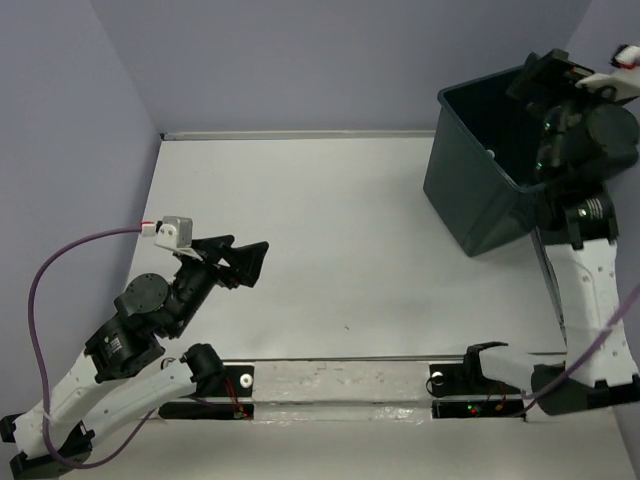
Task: Put the plastic bottles in the bin
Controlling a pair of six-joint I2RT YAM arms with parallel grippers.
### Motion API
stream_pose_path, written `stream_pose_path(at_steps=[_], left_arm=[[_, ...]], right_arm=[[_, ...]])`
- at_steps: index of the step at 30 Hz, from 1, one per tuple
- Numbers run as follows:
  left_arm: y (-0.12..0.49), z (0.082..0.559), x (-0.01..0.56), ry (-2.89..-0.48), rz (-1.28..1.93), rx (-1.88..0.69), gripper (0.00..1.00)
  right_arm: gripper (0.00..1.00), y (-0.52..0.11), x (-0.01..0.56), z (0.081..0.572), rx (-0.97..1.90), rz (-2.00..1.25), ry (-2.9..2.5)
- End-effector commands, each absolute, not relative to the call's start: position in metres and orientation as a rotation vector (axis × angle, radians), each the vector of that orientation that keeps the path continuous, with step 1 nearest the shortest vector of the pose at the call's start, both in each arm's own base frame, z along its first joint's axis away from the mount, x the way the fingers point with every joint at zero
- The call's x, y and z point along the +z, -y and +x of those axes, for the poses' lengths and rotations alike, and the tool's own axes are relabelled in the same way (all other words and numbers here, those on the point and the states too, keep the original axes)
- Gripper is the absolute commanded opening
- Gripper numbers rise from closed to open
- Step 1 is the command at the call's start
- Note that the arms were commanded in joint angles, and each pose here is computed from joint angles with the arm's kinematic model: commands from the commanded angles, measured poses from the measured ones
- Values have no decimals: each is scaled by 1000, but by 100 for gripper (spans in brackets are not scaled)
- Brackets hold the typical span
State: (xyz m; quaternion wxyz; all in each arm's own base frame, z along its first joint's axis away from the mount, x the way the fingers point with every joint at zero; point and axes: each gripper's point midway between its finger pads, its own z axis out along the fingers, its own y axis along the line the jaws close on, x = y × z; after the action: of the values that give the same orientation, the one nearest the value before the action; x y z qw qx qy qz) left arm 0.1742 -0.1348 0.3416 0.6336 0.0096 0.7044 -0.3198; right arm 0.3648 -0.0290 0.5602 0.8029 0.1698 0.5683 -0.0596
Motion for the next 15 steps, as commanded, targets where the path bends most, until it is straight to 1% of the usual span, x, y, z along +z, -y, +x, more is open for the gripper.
stream_pose_path(at_steps=[1, 3, 4, 6, 7, 11, 15], left_arm=[[140, 175, 384, -1508, 21, -786, 99], [143, 173, 404, -1457, 37, -818, 99], [147, 172, 409, -1449, 54, -830, 99], [145, 169, 433, -1390, 57, -851, 99], [147, 169, 438, -1380, 67, -855, 99], [143, 166, 475, -1303, 75, -860, 99], [141, 165, 499, -1255, 93, -850, 99]], right_arm=[[100, -47, 577, 296, 414, 178, -1186], [100, -74, 561, 275, 574, 96, -1219], [100, -77, 545, 258, 620, 102, -1231], [100, -80, 531, 239, 657, 91, -1233], [100, -79, 523, 219, 672, 86, -1212], [100, -81, 510, 174, 706, 36, -1159], [100, -77, 486, 163, 694, 53, -1171]])
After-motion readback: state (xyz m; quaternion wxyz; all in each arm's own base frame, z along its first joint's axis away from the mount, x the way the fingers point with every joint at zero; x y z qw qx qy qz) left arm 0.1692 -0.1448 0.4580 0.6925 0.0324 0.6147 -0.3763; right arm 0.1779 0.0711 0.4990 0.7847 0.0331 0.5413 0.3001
